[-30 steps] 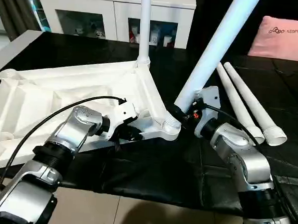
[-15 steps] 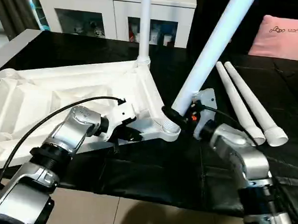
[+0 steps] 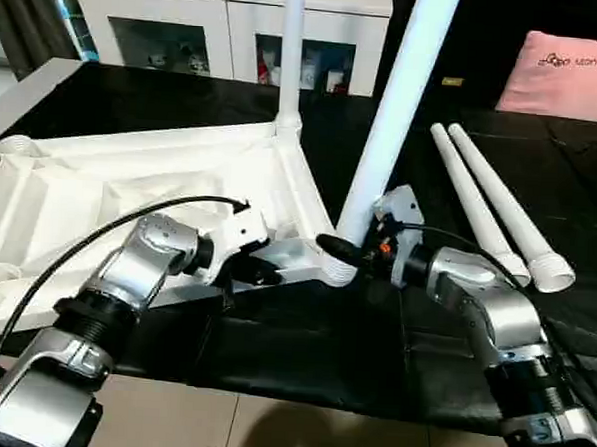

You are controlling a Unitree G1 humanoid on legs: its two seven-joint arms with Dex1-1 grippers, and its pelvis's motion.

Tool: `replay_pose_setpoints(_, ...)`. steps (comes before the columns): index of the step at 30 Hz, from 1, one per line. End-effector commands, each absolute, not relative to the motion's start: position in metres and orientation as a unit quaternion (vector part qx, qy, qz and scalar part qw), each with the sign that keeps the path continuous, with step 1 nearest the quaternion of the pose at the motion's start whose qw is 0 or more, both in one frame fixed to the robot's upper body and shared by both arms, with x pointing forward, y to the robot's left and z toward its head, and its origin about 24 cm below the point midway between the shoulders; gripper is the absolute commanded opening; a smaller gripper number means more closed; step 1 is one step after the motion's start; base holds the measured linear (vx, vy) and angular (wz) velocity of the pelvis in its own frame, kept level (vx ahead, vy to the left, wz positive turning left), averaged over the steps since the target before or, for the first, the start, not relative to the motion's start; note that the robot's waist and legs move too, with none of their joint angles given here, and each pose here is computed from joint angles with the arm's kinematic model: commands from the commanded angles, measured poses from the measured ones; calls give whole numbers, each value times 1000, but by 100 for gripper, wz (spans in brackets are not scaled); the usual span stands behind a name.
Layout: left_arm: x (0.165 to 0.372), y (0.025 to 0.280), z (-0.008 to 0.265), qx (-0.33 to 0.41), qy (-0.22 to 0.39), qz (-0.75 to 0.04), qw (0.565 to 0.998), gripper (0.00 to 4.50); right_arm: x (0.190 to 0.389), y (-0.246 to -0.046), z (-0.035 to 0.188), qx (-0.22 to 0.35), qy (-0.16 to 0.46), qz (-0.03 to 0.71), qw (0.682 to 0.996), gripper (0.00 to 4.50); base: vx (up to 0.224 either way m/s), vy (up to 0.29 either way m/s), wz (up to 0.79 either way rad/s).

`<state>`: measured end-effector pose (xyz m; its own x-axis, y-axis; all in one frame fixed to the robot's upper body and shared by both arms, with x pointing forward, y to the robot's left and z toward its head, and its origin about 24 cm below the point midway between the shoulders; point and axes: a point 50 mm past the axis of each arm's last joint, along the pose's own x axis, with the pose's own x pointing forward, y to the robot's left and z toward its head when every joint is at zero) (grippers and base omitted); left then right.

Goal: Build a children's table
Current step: Insert table leg to table base

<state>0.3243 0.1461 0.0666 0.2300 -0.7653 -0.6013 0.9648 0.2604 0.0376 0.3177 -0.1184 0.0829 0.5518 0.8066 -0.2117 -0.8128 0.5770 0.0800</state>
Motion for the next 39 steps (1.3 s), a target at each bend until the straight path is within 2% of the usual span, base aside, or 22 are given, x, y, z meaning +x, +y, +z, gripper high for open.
replay_pose_setpoints(1, 320, 145, 66, 207, 241, -587, 744, 0, 320, -121, 78, -19, 122, 451, 884, 194, 0, 0, 0)
replay_pose_setpoints(16, 323, 145, 70, 206, 237, -588, 746, 0, 327, -120, 62, -39, 155, 469, 869, 194, 0, 0, 0)
replay_pose_setpoints(23, 324, 144, 72, 190, 235, -585, 753, 0, 327, -120, 57, 22, 148, 464, 873, 194, 0, 0, 0)
replay_pose_setpoints(30, 326, 143, 74, 177, 235, -579, 760, 0, 322, -129, 47, 79, 140, 430, 888, 194, 0, 0, 0)
replay_pose_setpoints(34, 331, 143, 75, 177, 233, -562, 773, 0, 311, -138, 32, 122, 127, 400, 899, 194, 0, 0, 0)
replay_pose_setpoints(37, 333, 142, 76, 175, 231, -555, 780, 0, 305, -140, 25, 133, 124, 388, 903, 194, 0, 0, 0)
replay_pose_setpoints(39, 335, 142, 79, 173, 228, -552, 783, 0, 294, -141, 16, 146, 107, 369, 912, 194, 0, 0, 0)
